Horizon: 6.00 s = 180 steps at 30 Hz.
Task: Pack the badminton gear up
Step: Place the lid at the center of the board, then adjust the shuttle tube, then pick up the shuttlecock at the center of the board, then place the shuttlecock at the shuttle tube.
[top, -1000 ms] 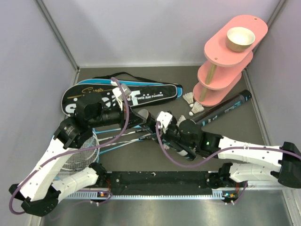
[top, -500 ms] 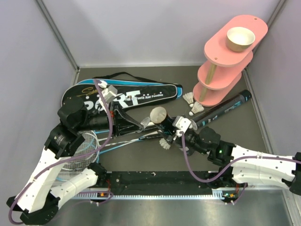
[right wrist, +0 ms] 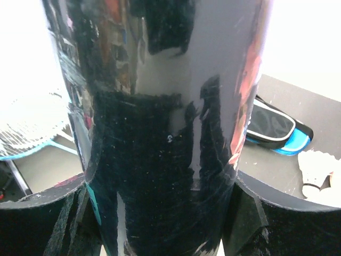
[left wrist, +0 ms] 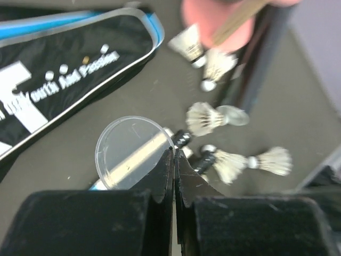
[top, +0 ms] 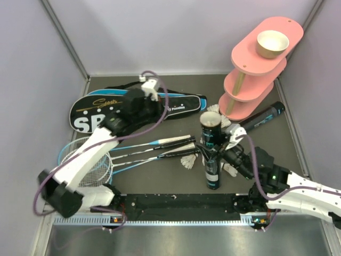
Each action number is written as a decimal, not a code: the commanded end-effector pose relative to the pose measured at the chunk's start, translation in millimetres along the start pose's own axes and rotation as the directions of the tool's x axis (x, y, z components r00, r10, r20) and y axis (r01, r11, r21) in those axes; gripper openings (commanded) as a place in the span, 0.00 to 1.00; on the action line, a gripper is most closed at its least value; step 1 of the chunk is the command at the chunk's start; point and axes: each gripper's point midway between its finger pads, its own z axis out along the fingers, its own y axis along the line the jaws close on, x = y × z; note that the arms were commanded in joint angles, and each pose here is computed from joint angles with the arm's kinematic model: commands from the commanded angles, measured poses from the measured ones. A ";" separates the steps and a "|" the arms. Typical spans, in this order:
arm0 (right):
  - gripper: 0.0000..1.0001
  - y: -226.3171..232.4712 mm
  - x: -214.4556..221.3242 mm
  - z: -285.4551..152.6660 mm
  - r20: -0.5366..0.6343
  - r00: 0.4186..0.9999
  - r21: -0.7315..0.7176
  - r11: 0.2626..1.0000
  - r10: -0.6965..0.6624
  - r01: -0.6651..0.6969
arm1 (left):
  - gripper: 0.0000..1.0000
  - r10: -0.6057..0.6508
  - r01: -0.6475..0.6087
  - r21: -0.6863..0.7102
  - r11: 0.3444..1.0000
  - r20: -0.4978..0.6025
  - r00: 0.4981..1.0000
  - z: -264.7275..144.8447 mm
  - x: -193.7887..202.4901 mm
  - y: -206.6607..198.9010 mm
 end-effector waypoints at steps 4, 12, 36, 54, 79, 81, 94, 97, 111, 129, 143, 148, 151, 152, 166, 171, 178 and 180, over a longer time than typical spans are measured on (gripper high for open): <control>0.38 -13.7 -64.0 -23.8 0.170 0.984 0.016 0.999 0.044 -0.048 | 0.00 -0.074 0.046 -0.262 0.964 -0.098 0.992 112.8 49.2 66.8; 0.38 -16.0 -72.7 -31.1 0.187 0.981 0.012 0.999 0.050 -0.053 | 0.00 -0.098 0.020 -0.316 0.948 -0.234 0.967 185.5 110.8 58.3; 0.44 -9.3 -64.2 32.0 0.196 0.848 0.161 0.837 0.492 -0.523 | 0.94 0.004 -0.153 0.478 0.865 0.298 0.955 -60.7 51.2 -78.6; 0.47 10.6 -80.4 80.3 0.248 0.731 0.144 0.722 0.636 -0.677 | 0.96 0.137 -0.188 0.462 0.867 0.141 0.980 -23.7 97.6 -100.5; 0.83 -4.4 113.9 -10.6 -0.509 0.833 0.184 0.973 0.218 -0.142 | 0.38 0.504 -0.525 -0.009 0.851 0.295 0.812 -76.6 3.9 2.0; 0.82 -6.0 129.9 -2.9 -0.546 0.828 0.204 0.979 0.125 -0.014 | 0.36 0.515 -0.532 -0.044 0.846 0.328 0.792 -79.8 3.9 6.8; 0.48 12.4 195.4 15.4 -0.638 0.763 0.245 0.911 -0.105 0.330 | 0.34 0.546 -0.503 -0.226 0.834 0.471 0.693 -99.8 14.6 36.5; 0.39 9.4 195.6 22.8 -0.620 0.778 0.293 0.890 -0.101 0.349 | 0.34 0.543 -0.506 -0.216 0.835 0.463 0.701 -97.5 17.1 36.1; 0.17 -1.6 200.0 31.5 -0.564 0.823 0.417 0.836 -0.071 0.358 | 0.33 0.553 -0.532 -0.184 0.827 0.442 0.706 -90.9 26.7 33.4; 0.00 0.7 21.6 -40.9 -0.394 0.839 0.068 0.922 0.375 -0.381 | 0.27 0.631 -0.704 0.030 0.709 0.419 0.653 -69.8 68.9 5.8; 0.00 10.5 -175.9 -54.1 -0.338 0.878 -0.117 0.910 0.340 -0.397 | 0.21 0.639 -0.777 0.264 0.572 0.451 0.624 -72.0 105.5 -33.8; 0.00 35.9 -173.6 -50.6 -0.435 0.832 -0.226 0.853 0.344 -0.471 | 0.19 0.648 -0.789 0.263 0.556 0.458 0.609 -72.7 107.4 -35.5; 0.00 36.8 -173.7 -48.9 -0.441 0.825 -0.223 0.847 0.354 -0.483 | 0.19 0.640 -0.789 0.277 0.548 0.468 0.609 -75.3 108.6 -39.5; 0.00 37.0 -171.5 -47.9 -0.451 0.815 -0.215 0.842 0.364 -0.495 | 0.18 0.639 -0.790 0.281 0.546 0.470 0.609 -75.7 109.8 -40.2; 0.22 36.1 -113.6 -1.8 -0.566 0.770 -0.176 0.870 0.294 -0.461 | 0.16 0.635 -0.794 0.314 0.520 0.480 0.605 -77.0 116.3 -48.8; 0.34 38.6 -103.6 3.0 -0.585 0.765 -0.169 0.882 0.269 -0.440 | 0.15 0.637 -0.798 0.312 0.516 0.483 0.601 -77.0 114.0 -50.4; 0.42 46.0 -89.1 8.0 -0.609 0.755 -0.163 0.892 0.245 -0.422 | 0.13 0.637 -0.797 0.303 0.523 0.483 0.601 -77.4 113.6 -49.1; 0.48 33.5 -103.8 1.4 -0.541 0.804 -0.136 0.918 0.246 -0.372 | 0.13 0.638 -0.797 0.292 0.528 0.483 0.600 -77.8 110.9 -48.6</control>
